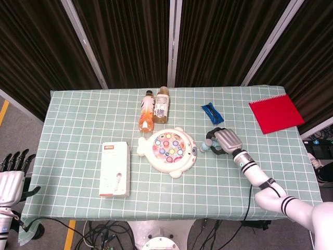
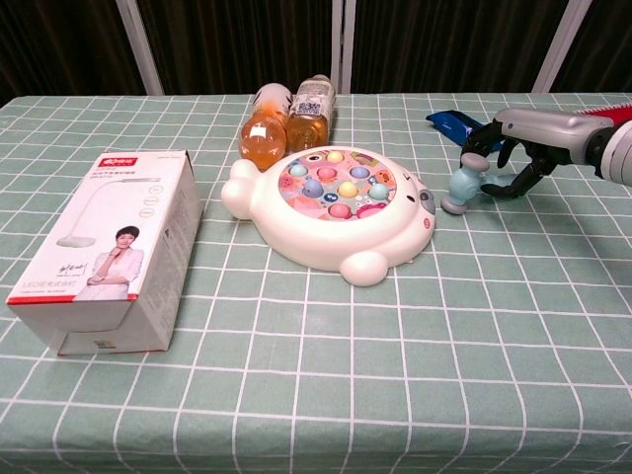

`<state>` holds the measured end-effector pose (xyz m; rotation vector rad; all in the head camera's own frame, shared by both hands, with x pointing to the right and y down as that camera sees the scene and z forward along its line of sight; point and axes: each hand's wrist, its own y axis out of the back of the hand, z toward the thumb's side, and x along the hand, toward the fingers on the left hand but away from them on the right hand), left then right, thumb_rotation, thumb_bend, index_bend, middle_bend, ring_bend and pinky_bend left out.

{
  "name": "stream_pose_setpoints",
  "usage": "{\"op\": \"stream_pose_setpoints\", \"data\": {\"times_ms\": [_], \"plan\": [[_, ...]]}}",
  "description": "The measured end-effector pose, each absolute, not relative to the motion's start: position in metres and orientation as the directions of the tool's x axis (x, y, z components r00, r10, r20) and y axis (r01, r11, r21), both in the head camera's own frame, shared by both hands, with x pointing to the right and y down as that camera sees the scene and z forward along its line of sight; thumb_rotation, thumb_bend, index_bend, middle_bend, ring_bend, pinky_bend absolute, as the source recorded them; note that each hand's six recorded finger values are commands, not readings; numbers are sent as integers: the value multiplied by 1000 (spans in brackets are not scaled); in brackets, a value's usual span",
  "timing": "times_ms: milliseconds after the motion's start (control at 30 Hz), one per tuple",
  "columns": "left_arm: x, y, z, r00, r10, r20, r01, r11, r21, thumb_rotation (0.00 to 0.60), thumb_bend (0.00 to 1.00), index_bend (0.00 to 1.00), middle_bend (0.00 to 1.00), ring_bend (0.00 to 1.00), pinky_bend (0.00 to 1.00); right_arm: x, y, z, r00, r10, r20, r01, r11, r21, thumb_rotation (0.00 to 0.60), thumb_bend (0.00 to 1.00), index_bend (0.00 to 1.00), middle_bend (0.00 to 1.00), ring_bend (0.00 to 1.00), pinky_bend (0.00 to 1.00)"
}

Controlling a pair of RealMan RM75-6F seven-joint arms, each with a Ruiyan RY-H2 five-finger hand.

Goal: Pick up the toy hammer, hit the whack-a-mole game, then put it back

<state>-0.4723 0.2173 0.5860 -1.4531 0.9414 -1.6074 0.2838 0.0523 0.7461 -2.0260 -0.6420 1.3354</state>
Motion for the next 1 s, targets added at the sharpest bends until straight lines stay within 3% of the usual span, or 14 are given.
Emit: {"op": "stream_pose_setpoints", "data": {"times_ms": [600,1000], "plan": [[-473,218,585,-67,-899,432,62,-436,-898,600,0,145,34,0,0,286,54,754,381,694,-610,73,-681,-729,600,360,528,457,328,418],[-474,220,584,-69,-900,431,57,-435,-899,600,0,144,34,0,0,285,48,741,412,723,-554,85,-636,-767,600,403,641,540,431,563]]}}
